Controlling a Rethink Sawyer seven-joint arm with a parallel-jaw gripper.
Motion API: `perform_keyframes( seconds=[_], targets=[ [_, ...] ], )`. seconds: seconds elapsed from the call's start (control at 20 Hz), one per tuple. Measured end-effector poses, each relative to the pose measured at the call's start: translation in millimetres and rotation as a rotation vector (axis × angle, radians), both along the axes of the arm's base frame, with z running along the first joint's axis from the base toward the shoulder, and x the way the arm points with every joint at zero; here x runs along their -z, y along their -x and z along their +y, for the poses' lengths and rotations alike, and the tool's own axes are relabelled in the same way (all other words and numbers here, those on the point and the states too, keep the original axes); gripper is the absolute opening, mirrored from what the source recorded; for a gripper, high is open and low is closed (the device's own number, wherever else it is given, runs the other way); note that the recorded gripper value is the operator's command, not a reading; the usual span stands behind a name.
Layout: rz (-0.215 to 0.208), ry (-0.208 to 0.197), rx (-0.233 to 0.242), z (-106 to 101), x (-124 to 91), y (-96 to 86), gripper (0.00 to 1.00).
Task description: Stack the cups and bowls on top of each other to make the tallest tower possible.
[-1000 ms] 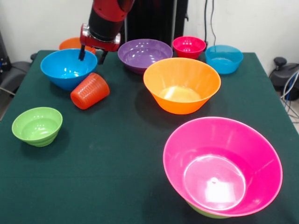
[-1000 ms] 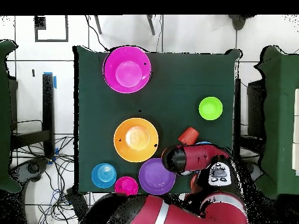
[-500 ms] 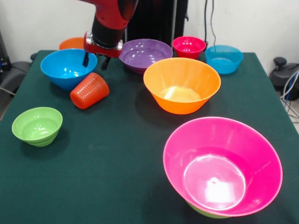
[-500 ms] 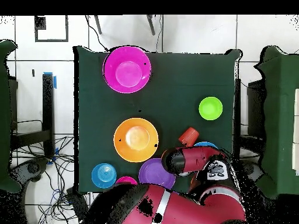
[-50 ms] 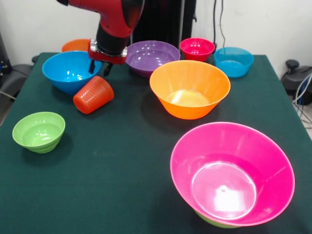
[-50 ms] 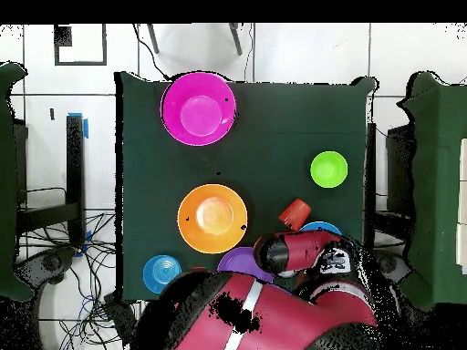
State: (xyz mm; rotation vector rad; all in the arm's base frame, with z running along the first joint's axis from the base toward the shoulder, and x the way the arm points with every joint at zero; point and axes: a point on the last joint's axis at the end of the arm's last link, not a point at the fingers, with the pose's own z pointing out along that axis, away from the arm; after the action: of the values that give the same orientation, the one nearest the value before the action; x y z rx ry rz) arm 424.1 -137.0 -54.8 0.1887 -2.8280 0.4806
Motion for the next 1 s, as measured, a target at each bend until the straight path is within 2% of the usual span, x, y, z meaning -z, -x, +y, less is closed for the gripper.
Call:
perform_keyframes(
  seconds=[0.35,0.8,1.0],
  targets=[
    [-0.016,0.058,-0.05,-14.6,-4.4,-11.5,0.0],
    [-0.027,0.08,-0.084,-19.5,1.3,-18.4,0.0],
    [-0.01,0.129,-0.13,-19.5,-1.9,-19.5,0.0]
  ],
)
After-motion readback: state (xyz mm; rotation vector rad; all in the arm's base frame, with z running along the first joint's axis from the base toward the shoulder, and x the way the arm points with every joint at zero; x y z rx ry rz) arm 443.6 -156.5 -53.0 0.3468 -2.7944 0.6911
